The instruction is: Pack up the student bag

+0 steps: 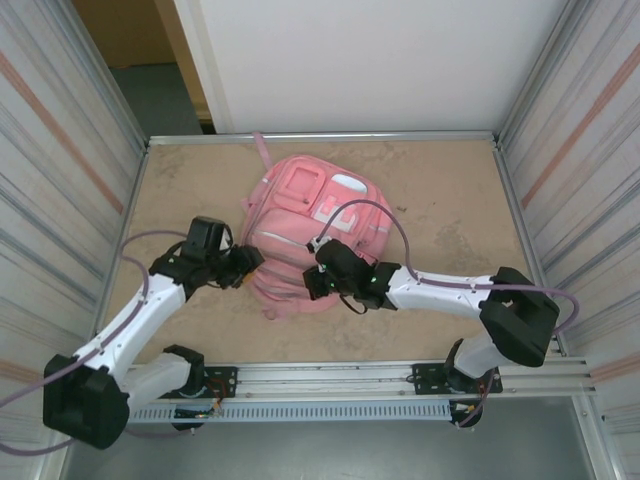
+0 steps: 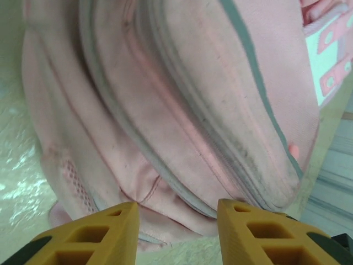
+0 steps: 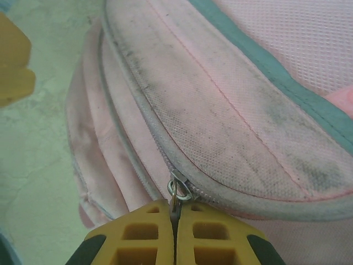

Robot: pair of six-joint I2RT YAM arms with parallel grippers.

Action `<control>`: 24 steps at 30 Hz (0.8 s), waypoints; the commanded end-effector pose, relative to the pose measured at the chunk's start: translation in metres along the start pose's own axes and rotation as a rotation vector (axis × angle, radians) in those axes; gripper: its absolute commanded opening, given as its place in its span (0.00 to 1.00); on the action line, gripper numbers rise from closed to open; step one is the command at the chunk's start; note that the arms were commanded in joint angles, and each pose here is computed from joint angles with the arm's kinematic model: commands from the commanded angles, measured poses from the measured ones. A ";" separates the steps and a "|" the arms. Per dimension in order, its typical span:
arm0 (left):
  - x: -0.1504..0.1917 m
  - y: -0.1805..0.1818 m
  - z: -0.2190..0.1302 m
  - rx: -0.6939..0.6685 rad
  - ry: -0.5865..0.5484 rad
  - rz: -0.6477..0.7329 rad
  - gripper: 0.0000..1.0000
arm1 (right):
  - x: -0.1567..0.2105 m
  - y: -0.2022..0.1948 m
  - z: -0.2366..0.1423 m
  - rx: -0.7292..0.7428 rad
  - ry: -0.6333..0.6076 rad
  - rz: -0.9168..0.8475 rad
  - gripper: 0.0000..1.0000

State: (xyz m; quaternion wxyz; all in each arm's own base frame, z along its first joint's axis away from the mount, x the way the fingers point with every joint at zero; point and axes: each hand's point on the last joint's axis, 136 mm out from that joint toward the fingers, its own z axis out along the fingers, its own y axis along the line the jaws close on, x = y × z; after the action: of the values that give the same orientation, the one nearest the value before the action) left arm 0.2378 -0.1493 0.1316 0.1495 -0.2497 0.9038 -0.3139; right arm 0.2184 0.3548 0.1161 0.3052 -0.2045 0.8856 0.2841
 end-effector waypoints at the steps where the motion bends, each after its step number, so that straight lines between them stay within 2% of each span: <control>1: -0.004 0.003 -0.003 -0.029 -0.088 -0.080 0.45 | -0.011 0.049 -0.003 -0.178 -0.046 -0.081 0.00; 5: -0.003 -0.003 0.008 -0.018 -0.076 -0.133 0.45 | -0.006 0.073 -0.002 -0.224 -0.038 -0.131 0.00; 7: -0.002 -0.009 0.015 0.007 -0.080 -0.130 0.45 | -0.004 0.078 -0.001 -0.224 -0.043 -0.140 0.00; 12: 0.003 -0.006 0.030 -0.033 -0.072 -0.148 0.42 | 0.000 0.084 -0.001 -0.235 -0.039 -0.146 0.00; 14: 0.005 -0.008 0.036 -0.019 -0.067 -0.141 0.32 | 0.003 0.082 -0.003 -0.216 -0.056 -0.150 0.00; 17: 0.004 -0.006 0.034 -0.029 -0.074 -0.104 0.01 | 0.011 0.067 -0.001 -0.157 -0.020 -0.156 0.00; 21: 0.000 -0.008 0.023 -0.021 -0.101 -0.014 0.00 | 0.026 0.029 -0.011 -0.038 -0.007 -0.214 0.00; 24: 0.008 -0.011 0.024 0.019 -0.042 0.050 0.00 | 0.038 -0.006 -0.025 0.048 -0.006 -0.248 0.01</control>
State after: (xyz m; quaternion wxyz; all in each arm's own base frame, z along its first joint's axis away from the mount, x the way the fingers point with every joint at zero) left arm 0.2432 -0.1704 0.1116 0.1559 -0.2857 0.8979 -0.2963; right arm 0.1748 0.3621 0.1096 0.3202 -0.2963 0.8553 0.2797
